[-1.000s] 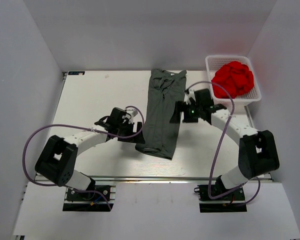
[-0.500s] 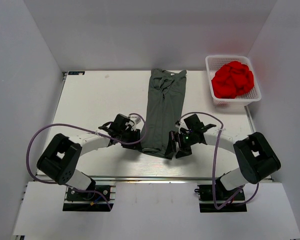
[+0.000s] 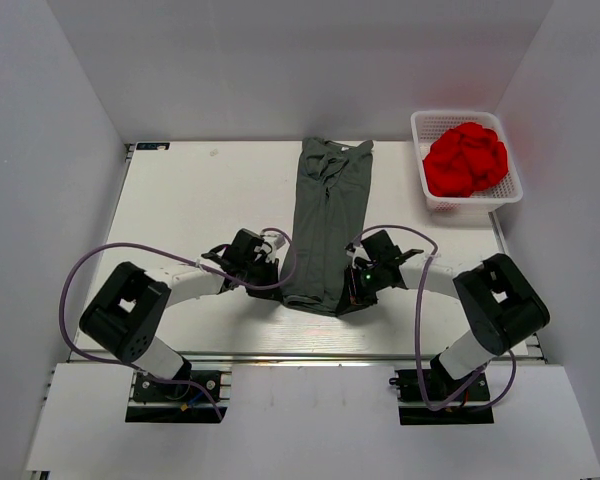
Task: Fold and stack the t-shirts
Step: Grab the bottom of the folded rectangular tshirt with both arms
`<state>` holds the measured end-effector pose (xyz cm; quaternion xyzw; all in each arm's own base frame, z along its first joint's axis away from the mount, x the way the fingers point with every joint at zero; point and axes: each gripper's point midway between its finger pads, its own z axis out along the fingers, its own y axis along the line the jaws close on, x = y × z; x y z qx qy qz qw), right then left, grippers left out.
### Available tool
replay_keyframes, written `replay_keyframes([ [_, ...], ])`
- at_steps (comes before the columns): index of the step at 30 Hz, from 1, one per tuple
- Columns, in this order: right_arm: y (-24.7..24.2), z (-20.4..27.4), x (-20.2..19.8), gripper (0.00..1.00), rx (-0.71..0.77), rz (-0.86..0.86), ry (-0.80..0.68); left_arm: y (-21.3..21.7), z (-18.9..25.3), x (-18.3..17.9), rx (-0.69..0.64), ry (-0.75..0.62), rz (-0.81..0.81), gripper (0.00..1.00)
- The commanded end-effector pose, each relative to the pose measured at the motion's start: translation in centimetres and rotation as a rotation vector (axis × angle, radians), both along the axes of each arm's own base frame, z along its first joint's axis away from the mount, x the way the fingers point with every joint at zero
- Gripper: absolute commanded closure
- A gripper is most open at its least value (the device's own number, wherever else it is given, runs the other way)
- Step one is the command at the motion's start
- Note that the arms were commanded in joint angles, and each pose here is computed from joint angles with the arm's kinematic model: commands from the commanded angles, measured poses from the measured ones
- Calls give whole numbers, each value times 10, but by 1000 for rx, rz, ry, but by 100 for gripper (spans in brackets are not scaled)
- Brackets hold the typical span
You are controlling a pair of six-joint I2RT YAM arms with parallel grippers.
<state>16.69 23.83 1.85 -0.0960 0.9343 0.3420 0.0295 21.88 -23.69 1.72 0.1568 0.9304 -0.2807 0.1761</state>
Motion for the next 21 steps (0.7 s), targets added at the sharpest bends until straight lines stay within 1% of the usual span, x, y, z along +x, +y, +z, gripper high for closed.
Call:
replay_keyframes([
  [1, 11, 6, 7, 100, 57, 37, -56, -11, 17, -7, -67, -26, -60, 100],
  [4, 10, 15, -12, 100, 81, 108, -40, -8, 26, -22, -86, 5, -82, 100],
  [5, 7, 17, -20, 100, 78, 137, -31, -5, 26, -34, -90, 42, -96, 100],
  [6, 9, 27, -25, 100, 103, 157, -50, -5, 31, -37, -101, 46, -104, 100],
  [9, 6, 35, -43, 100, 120, 204, -22, -2, 44, -47, -120, 31, -131, 100],
  [12, 8, 46, -37, 100, 126, 216, -74, -4, 54, -44, -142, -6, -133, 100],
  [14, 11, 54, -25, 100, 131, 210, -121, -14, 67, -30, -175, -51, -130, 100],
  [16, 17, 60, -8, 100, 123, 193, -169, -22, 69, -19, -190, -65, -124, 100],
  [17, 17, 57, -4, 100, 106, 188, -168, -26, 77, -10, -211, -78, -116, 100],
  [19, 21, 63, 12, 100, 92, 172, -194, -30, 78, 2, -216, -78, -98, 100],
  [20, 22, 68, 23, 100, 82, 155, -219, -33, 86, 16, -208, -117, -77, 100],
  [21, 19, 67, 33, 100, 56, 126, -236, -32, 86, 24, -182, -126, -54, 100],
])
